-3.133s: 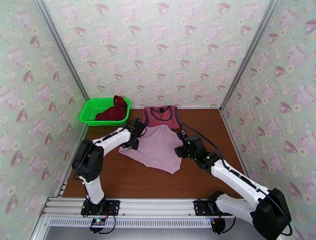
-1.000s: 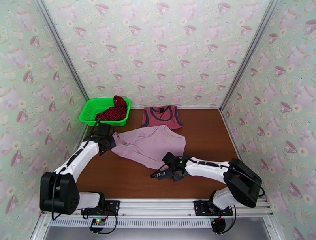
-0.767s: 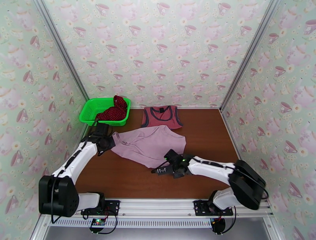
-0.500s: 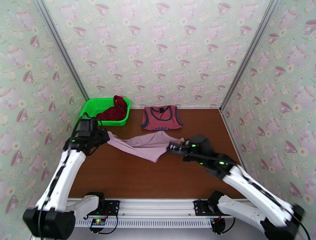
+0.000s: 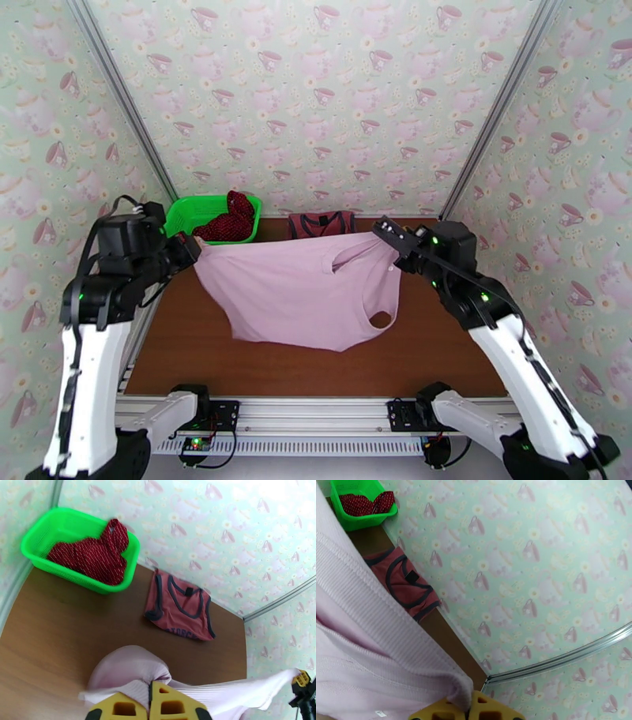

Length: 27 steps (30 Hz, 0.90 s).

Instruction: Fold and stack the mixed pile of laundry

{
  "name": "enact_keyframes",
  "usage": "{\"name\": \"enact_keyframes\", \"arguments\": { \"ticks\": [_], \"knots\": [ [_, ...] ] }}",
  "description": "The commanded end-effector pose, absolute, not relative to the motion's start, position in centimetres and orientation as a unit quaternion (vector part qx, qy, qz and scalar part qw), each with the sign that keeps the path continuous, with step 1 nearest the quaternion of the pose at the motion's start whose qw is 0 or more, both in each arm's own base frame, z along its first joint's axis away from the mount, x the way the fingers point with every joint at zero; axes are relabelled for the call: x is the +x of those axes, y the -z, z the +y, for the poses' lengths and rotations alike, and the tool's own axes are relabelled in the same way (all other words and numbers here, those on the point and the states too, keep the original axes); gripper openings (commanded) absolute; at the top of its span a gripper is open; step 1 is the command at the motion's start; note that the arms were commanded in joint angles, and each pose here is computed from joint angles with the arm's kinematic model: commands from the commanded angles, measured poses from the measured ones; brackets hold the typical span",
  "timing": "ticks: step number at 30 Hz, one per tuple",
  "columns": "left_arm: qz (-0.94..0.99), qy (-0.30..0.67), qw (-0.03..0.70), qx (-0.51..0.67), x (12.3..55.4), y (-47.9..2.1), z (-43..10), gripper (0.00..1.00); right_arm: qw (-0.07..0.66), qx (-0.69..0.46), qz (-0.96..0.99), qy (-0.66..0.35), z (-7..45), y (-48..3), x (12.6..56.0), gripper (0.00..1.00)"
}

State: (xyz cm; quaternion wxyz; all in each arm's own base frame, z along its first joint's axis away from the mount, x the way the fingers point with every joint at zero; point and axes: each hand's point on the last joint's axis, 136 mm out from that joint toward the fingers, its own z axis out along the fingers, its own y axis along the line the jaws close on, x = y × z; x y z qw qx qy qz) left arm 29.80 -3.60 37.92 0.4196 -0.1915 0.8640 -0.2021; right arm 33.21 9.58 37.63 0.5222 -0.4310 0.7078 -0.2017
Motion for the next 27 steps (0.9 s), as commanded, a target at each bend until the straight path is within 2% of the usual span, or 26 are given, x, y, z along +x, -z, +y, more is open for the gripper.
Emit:
{"name": "enact_keyframes", "arguments": {
  "ticks": [1, 5, 11, 15, 18, 21, 24, 27],
  "knots": [
    [0.871, 0.235, 0.384, -0.198, 33.8, -36.1, -4.7, 0.00, 0.539, -0.408, 0.711, 0.193, 9.1, -38.8, 35.9, 0.00],
    [0.872, 0.269, 0.363, -0.187, 39.1, -35.6, -6.1, 0.00, 0.549, -0.391, 0.709, 0.209, 8.2, -40.3, 39.8, 0.00],
    [0.854, 0.305, 0.389, -0.163, 45.9, -40.2, -7.2, 0.00, 0.599, -0.331, 0.696, 0.216, 6.0, -46.8, 43.7, 0.00],
    [0.839, 0.329, 0.406, -0.150, 46.2, -43.0, -7.9, 0.00, 0.606, -0.334, 0.690, 0.214, 6.0, -47.9, 43.3, 0.00],
    [0.842, 0.326, 0.402, -0.149, 44.6, -41.8, -8.2, 0.00, 0.597, -0.358, 0.691, 0.195, 6.7, -45.4, 42.0, 0.00],
    [0.844, 0.333, 0.384, -0.170, 42.2, -37.5, -8.2, 0.00, 0.564, -0.395, 0.708, 0.155, 7.7, -39.9, 40.0, 0.00],
    [0.849, 0.351, 0.339, -0.199, 38.8, -30.1, -8.9, 0.00, 0.522, -0.431, 0.728, 0.106, 8.6, -33.4, 36.7, 0.00],
    [0.870, 0.341, 0.266, -0.236, 34.2, -20.2, -9.8, 0.00, 0.464, -0.460, 0.754, 0.062, 9.0, -26.7, 32.7, 0.00]
  ]
}}
